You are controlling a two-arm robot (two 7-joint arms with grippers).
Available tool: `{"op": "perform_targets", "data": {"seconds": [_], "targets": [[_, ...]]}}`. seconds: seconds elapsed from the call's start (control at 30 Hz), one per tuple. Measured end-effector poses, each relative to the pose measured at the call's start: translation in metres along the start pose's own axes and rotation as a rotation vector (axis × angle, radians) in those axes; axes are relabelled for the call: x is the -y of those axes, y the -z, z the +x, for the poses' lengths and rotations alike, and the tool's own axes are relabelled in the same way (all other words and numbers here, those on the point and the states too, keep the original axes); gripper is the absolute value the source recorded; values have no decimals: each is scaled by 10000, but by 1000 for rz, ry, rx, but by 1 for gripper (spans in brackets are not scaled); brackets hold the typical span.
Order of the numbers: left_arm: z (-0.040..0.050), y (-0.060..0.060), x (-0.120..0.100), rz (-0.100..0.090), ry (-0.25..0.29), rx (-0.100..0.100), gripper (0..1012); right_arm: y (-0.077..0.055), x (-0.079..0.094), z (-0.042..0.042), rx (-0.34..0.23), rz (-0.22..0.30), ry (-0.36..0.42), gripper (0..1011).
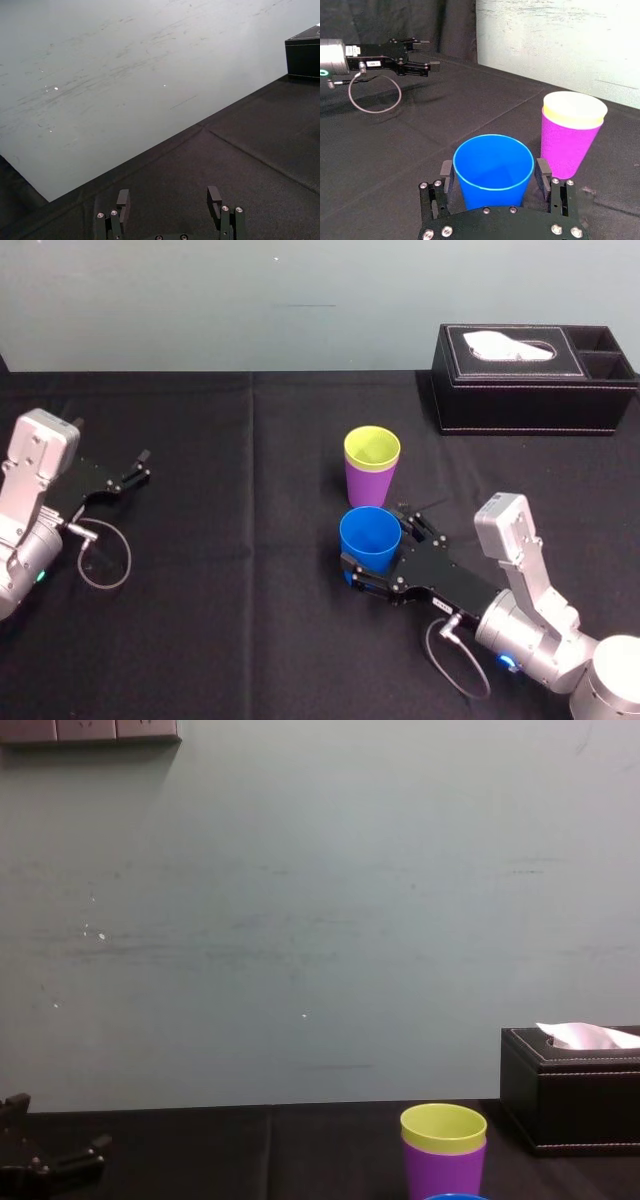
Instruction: Stack the three plastic cups sequentially using one hand.
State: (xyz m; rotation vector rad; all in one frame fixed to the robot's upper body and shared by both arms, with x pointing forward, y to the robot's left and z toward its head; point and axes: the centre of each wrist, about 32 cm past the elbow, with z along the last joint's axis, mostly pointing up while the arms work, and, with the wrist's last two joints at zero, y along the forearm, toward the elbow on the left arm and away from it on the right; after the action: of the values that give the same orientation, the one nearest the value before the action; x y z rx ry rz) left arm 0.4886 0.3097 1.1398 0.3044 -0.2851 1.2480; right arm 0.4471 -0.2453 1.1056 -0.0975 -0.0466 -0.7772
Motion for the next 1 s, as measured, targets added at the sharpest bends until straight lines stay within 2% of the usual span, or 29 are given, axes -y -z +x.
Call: {"op": "perform_targets", "data": {"seconds": [0.5, 1.0], "targets": [[0, 0, 0, 0, 0, 0, 1011, -38, -126, 17, 15, 3, 4, 1000], [0, 0, 0, 0, 0, 0, 1011, -35, -119, 18, 15, 2, 4, 983]]}}
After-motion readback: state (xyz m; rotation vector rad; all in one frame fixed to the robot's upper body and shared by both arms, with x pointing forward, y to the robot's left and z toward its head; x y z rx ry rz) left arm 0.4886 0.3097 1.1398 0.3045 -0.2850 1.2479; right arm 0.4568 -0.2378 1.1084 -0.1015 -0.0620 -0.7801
